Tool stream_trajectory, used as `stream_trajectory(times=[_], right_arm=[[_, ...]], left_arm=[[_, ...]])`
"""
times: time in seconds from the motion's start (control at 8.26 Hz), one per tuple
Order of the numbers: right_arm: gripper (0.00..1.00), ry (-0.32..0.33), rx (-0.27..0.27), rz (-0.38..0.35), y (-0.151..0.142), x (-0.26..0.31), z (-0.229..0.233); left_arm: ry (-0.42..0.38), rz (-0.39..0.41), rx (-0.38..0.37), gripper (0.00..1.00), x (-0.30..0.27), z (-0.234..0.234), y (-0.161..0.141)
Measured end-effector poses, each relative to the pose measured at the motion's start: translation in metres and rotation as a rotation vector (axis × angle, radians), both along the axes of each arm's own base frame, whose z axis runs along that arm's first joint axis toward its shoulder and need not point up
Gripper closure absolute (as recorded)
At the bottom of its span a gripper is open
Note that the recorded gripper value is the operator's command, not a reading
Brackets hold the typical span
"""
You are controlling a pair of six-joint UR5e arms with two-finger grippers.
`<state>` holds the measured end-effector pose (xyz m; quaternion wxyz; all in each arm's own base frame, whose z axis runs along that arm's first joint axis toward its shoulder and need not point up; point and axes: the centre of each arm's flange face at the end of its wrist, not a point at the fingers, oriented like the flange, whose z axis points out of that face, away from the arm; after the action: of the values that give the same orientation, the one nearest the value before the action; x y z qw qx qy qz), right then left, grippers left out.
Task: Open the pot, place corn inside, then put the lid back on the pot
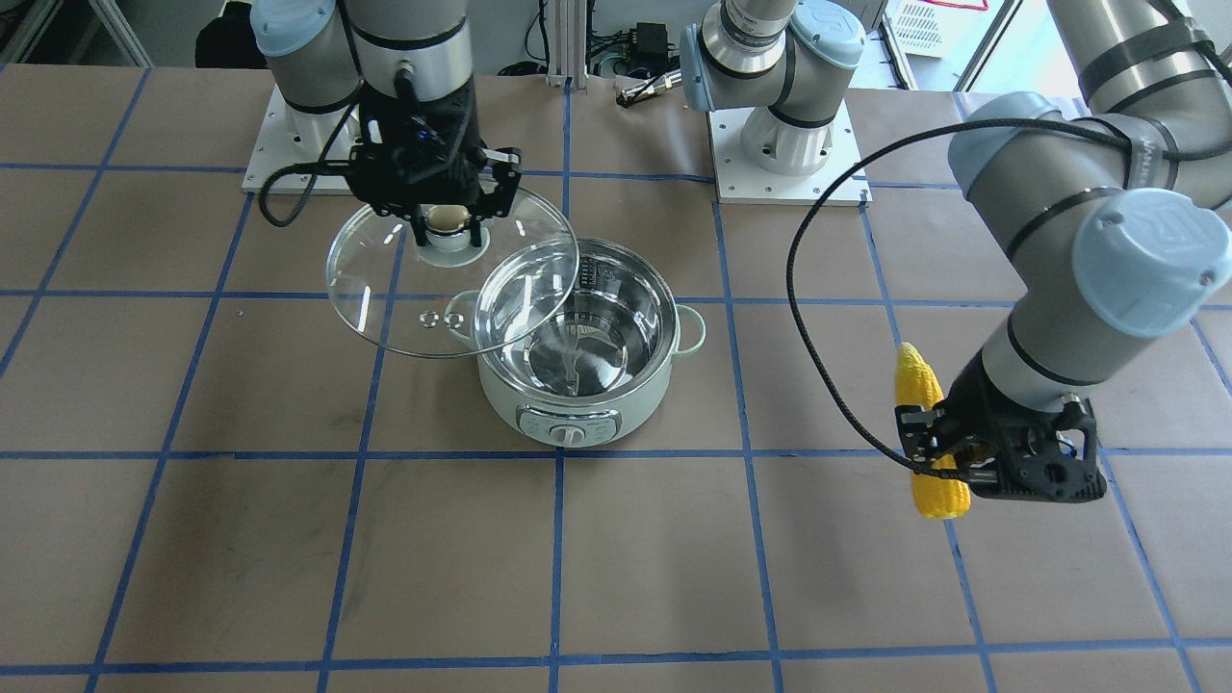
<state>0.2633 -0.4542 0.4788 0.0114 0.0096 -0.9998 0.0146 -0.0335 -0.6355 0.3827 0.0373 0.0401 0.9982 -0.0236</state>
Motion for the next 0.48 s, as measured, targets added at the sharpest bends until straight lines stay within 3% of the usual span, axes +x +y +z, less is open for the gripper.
stream_trajectory(times=[0.48], right_arm=[[0.63, 0.006, 0.002, -0.102, -0.002, -0.095, 0.039]], left_arm=[[0.057, 0.044, 0.043, 1.00, -0.122, 0.032, 0.049]])
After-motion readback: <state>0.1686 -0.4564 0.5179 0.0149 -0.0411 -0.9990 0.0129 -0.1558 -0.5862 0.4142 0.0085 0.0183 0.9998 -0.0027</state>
